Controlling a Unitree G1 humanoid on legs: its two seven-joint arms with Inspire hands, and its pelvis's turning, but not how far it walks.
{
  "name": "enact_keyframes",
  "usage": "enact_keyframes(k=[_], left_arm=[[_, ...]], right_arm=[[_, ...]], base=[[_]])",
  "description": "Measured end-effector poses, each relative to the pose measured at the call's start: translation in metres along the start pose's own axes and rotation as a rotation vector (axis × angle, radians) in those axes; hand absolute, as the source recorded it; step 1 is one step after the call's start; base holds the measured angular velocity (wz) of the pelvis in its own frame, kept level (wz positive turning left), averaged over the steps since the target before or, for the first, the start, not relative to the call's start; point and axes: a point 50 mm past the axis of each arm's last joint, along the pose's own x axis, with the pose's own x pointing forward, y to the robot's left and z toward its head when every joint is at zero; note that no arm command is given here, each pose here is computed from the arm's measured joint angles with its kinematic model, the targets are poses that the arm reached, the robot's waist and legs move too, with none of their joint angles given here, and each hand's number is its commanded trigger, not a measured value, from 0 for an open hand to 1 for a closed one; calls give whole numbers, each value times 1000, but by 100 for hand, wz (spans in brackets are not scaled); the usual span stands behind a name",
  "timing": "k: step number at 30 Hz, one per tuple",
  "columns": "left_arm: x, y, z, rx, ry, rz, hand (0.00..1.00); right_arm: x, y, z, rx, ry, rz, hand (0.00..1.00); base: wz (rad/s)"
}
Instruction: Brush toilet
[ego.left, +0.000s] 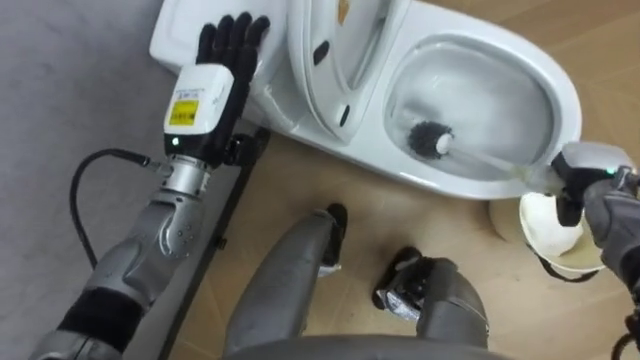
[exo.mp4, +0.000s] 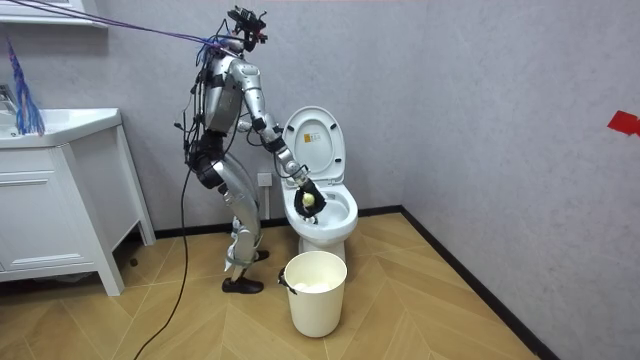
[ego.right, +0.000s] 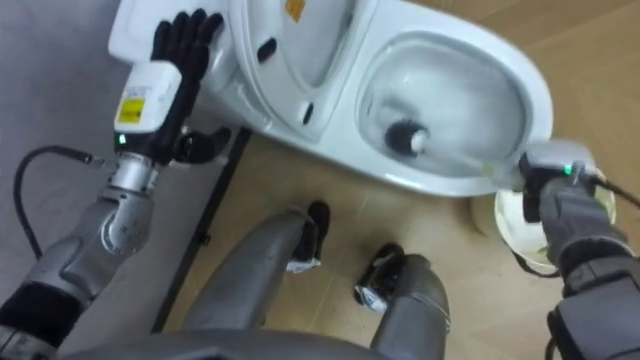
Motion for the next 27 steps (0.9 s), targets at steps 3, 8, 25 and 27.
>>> enact_keyframes(k=[3,8,25,27], left_arm=[[7,15,-7,61,-36,46,0],[14,30,-12,114,-64,134,0],[18,54,-36,299,63,303,0],[19,55,-37,314,78,294,0]], right_arm=[[6,-27,11,-54,-30,-115,100],[10,-60,7,-124,-15,-222,100],[10,-75,-9,450,95,-331,100],[10,-75,-11,417,96,-337,100]], base=[[4],[4],[2],[-2]])
